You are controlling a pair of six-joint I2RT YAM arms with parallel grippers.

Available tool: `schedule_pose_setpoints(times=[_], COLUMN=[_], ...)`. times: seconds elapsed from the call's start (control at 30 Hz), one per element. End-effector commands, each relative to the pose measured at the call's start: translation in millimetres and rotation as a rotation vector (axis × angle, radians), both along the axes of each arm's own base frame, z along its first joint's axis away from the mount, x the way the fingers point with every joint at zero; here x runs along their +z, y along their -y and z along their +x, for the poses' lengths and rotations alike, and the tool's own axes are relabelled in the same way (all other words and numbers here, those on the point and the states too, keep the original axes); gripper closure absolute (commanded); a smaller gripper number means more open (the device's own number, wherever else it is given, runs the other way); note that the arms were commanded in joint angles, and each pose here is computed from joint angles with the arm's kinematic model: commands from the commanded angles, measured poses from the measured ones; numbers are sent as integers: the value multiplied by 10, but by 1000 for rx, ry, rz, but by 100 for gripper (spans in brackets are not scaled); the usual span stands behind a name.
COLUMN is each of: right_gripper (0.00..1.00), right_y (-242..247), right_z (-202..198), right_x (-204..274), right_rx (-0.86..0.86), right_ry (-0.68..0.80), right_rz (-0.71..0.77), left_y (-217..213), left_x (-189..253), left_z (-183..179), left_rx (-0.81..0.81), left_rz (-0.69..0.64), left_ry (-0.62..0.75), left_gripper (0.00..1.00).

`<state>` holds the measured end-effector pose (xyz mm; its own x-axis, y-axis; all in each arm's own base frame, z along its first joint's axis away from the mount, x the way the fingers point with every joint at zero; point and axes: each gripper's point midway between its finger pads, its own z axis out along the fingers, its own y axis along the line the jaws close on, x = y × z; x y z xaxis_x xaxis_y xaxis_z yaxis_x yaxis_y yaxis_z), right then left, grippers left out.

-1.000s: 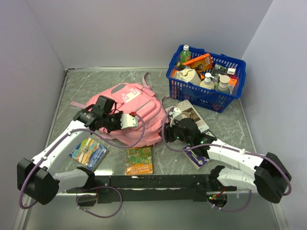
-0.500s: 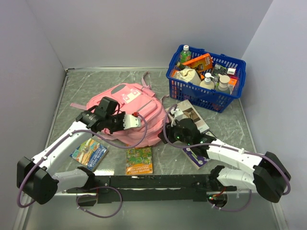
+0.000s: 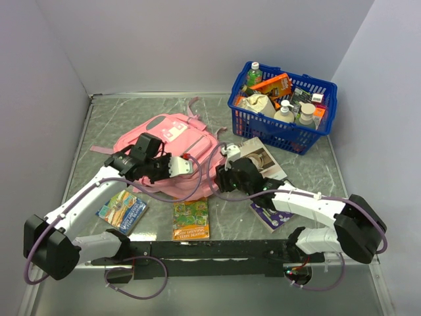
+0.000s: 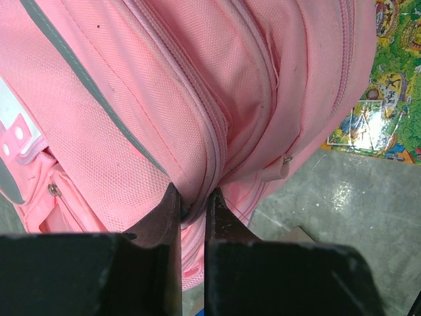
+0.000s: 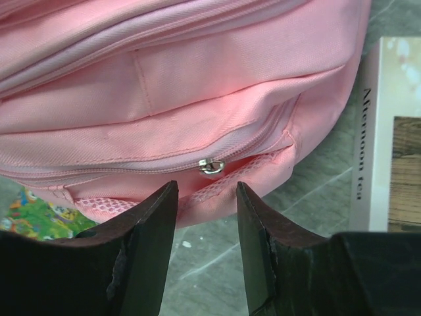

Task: Pack the student bag
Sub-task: Unzip the student bag at the center of the board.

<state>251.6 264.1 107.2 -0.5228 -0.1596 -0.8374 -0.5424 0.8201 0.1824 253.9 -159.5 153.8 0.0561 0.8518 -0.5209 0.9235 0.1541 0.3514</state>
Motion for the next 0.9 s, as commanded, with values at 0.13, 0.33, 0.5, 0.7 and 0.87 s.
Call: schedule_pose_setpoints(times=[0.13,0.33,0.5,0.7,0.87], right_gripper=[51,46,45,86,100], right_y=[31,-5,-127,-214,-186], right_z=[217,363,382,358,251], right_x=[177,175,0,-94,64], right_rx=[11,-14,22,29,38], right_ry=[147,207,173,140,151], right_rz=[-120,-244,-256,-212,-137], left_y=[164,162,175,186,183], left_x=[314,305,367,465,493], left_z=[128,115,119,120,145], left_rx=[-10,-20,-18,-10,17], left_rz=[-89,-76,-84,-96,-108], left_ry=[80,68,72,76,78], left_gripper=[99,99,99,99,99])
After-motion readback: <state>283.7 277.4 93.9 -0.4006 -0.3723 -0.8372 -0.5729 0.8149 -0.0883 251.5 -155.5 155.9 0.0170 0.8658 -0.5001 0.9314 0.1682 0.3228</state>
